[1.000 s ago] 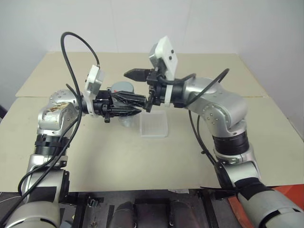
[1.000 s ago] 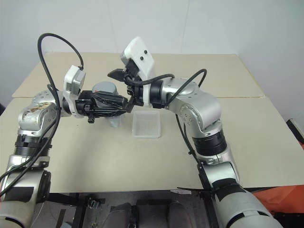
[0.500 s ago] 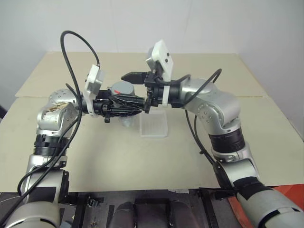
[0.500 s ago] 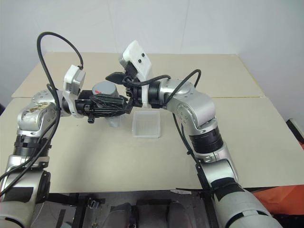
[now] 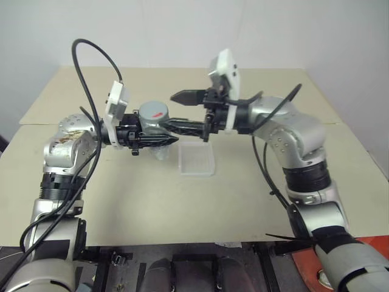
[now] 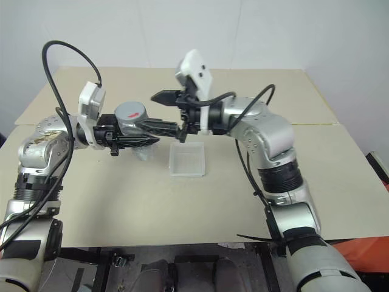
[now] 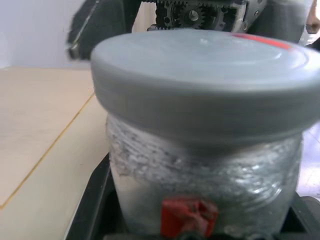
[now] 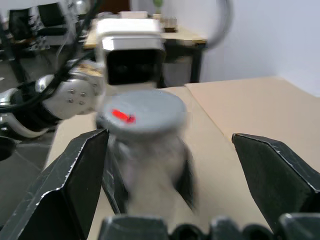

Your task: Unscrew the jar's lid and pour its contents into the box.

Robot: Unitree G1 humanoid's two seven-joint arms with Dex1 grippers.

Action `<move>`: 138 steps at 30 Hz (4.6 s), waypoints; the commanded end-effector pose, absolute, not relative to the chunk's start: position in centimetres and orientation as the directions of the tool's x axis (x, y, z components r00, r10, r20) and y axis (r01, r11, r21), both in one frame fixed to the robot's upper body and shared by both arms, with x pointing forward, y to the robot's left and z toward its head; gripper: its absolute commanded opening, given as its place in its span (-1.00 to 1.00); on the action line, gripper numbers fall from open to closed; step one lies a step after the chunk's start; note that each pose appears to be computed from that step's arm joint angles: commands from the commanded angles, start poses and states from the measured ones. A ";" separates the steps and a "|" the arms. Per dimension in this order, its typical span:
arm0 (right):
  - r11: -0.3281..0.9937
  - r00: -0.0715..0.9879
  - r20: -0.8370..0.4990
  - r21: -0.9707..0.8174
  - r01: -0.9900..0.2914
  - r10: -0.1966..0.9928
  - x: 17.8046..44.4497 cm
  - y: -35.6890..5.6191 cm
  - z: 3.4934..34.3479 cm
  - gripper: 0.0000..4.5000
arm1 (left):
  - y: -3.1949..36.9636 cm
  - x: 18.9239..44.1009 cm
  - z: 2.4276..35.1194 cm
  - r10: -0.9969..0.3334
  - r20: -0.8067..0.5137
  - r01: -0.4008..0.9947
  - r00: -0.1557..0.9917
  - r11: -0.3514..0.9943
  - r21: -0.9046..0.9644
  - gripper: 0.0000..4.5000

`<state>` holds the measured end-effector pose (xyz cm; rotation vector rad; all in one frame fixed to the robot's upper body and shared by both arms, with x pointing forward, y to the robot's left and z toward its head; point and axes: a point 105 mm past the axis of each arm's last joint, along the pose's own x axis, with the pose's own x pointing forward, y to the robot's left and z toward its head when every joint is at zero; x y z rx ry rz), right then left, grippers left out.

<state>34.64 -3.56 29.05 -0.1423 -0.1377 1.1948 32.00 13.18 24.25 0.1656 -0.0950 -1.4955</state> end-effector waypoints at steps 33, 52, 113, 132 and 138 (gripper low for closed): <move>0.159 0.153 0.043 -0.307 -0.938 0.987 29.8 3.6 31.3 0.99 | 11.9 32.2 24.9 -0.999 0.001 0.976 0.034 0.034 0.215 -0.14; 0.284 0.285 0.038 -0.278 -0.918 0.958 33.0 -0.3 31.0 0.99 | 12.5 32.0 25.0 -0.998 -0.003 0.974 0.057 0.055 0.219 -0.14; 0.239 0.258 -0.033 -0.277 -0.931 0.966 30.6 2.9 31.0 0.99 | 12.5 32.3 25.1 -0.998 -0.009 0.974 0.059 0.055 0.218 -0.14; 0.232 0.243 -0.006 -0.274 -0.933 0.970 30.6 2.0 31.6 0.99 | 12.6 32.2 25.1 -0.998 -0.013 0.974 0.063 0.059 0.217 -0.14; 0.211 0.221 -0.007 -0.266 -0.941 0.975 30.4 2.1 31.4 0.99 | 12.6 32.2 25.0 -0.998 -0.015 0.974 0.064 0.059 0.217 -0.14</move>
